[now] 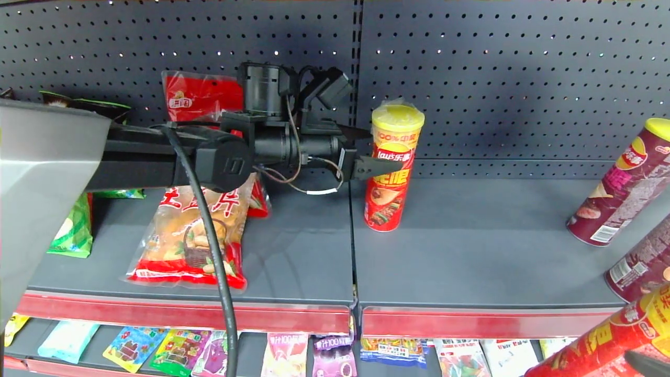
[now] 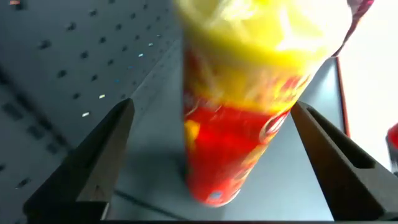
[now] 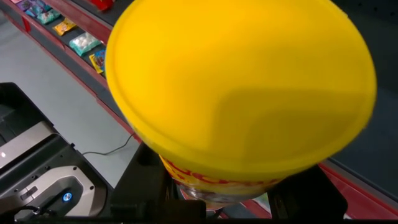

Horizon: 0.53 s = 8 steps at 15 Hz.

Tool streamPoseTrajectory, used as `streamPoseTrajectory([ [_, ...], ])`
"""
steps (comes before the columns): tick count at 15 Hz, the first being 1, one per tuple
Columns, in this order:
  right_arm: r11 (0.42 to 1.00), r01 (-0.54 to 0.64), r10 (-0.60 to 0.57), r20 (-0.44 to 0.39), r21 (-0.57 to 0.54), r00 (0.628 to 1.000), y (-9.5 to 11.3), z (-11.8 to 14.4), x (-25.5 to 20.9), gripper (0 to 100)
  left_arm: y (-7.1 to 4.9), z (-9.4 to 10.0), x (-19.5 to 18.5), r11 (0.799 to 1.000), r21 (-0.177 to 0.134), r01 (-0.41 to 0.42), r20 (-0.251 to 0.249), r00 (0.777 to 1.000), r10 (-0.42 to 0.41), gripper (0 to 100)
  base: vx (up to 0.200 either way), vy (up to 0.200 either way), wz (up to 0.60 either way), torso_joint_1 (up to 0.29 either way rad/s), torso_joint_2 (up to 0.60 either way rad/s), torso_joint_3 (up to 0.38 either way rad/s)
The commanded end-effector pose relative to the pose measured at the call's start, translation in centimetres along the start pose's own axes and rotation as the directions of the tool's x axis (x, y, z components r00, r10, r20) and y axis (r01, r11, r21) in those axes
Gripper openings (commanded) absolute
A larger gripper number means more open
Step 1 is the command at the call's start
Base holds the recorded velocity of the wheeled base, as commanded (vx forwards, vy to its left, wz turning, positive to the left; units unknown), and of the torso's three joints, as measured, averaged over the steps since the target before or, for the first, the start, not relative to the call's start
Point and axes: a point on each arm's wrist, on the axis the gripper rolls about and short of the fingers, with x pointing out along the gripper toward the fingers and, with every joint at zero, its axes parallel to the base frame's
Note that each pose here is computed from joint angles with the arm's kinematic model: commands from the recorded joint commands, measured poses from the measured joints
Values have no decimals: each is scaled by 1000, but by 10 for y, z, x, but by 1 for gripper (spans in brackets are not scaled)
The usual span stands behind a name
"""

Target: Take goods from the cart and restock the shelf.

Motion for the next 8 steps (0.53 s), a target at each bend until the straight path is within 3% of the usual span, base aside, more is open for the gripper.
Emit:
streamPoseTrajectory([
  [1,1000,-1,1,-4,1,1000,0,-1,1,0,0,-3,5,1000,-1,5,-1,1000,-5,100,0,0,0,0,0,0],
  [4,1000,-1,1,-7,1,1000,0,-1,1,0,2,-8,9,1000,-8,8,-9,1000,-8,100,0,0,0,0,0,0],
  [6,1000,-1,1,-10,2,1000,0,-2,1,0,-4,-7,15,1000,-6,22,-6,1000,-22,100,0,0,0,0,0,0],
  [7,1000,-1,1,-12,4,1000,0,-3,1,0,-6,-7,17,1000,-9,29,-8,1000,-29,0,0,0,0,0,0,0],
  [8,1000,-1,1,-13,4,1000,0,-3,1,0,-8,-7,18,999,-11,32,-10,999,-32,0,0,0,0,0,0,0],
])
